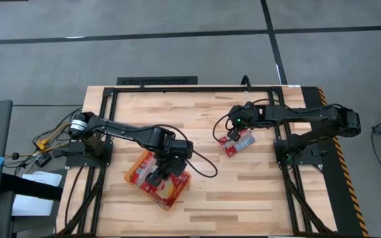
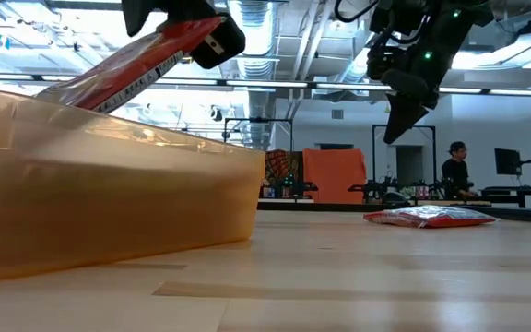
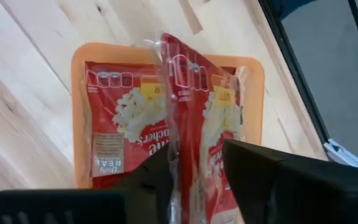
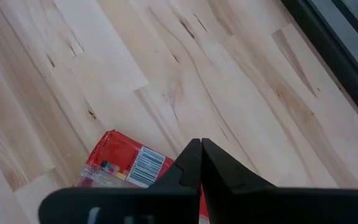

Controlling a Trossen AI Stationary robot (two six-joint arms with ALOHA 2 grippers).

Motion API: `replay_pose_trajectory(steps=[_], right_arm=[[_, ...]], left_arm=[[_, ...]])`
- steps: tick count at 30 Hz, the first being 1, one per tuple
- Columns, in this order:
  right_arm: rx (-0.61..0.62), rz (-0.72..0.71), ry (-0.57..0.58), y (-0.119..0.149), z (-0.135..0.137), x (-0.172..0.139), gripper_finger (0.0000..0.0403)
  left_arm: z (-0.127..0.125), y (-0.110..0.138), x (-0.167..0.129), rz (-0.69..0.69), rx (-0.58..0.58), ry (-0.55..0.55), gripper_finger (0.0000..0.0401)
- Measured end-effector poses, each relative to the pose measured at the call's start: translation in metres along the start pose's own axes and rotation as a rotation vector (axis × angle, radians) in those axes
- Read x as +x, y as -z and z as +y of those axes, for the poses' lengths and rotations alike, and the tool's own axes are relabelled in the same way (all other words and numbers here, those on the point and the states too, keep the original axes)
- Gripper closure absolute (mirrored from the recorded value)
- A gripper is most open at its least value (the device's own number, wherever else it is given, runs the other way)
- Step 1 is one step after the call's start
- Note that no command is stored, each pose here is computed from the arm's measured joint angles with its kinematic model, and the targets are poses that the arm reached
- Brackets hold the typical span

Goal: Sort popcorn bags into baskets
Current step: Put the popcorn bag into the orange bin

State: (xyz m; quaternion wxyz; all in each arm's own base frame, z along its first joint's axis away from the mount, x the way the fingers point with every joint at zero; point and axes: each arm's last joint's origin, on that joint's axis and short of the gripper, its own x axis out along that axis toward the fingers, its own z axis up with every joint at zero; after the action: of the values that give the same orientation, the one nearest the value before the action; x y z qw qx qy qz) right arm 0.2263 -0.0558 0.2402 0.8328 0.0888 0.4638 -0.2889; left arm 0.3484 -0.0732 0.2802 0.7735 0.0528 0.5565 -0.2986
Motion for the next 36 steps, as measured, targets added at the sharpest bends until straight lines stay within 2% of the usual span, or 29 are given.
replay_pose_trajectory(steps=[12, 18, 24, 29, 36], right_arm=[[-0.004, 0.014, 0.004, 0.001, 0.0, 0.0, 0.0361], [-0.004, 0.016, 0.005, 0.002, -0.001, 0.0, 0.0368], [0.043, 0.047, 0.016, 0.005, -0.001, 0.0, 0.0377], [0.191, 0.119, 0.049, 0.027, -0.003, 0.015, 0.0383], [0.364, 0.242, 0.126, 0.077, -0.001, 0.039, 0.0375]], left_arm=[[0.0, -0.003, -0.003, -0.018, -0.081, -0.013, 0.0167], [0.004, -0.009, -0.018, -0.052, -0.1, -0.062, 0.0138], [0.012, -0.013, -0.036, -0.093, -0.161, -0.105, 0.0129], [0.034, -0.011, -0.048, -0.156, -0.216, -0.174, 0.0129], [0.099, -0.005, -0.085, -0.464, -0.347, -0.319, 0.0129]])
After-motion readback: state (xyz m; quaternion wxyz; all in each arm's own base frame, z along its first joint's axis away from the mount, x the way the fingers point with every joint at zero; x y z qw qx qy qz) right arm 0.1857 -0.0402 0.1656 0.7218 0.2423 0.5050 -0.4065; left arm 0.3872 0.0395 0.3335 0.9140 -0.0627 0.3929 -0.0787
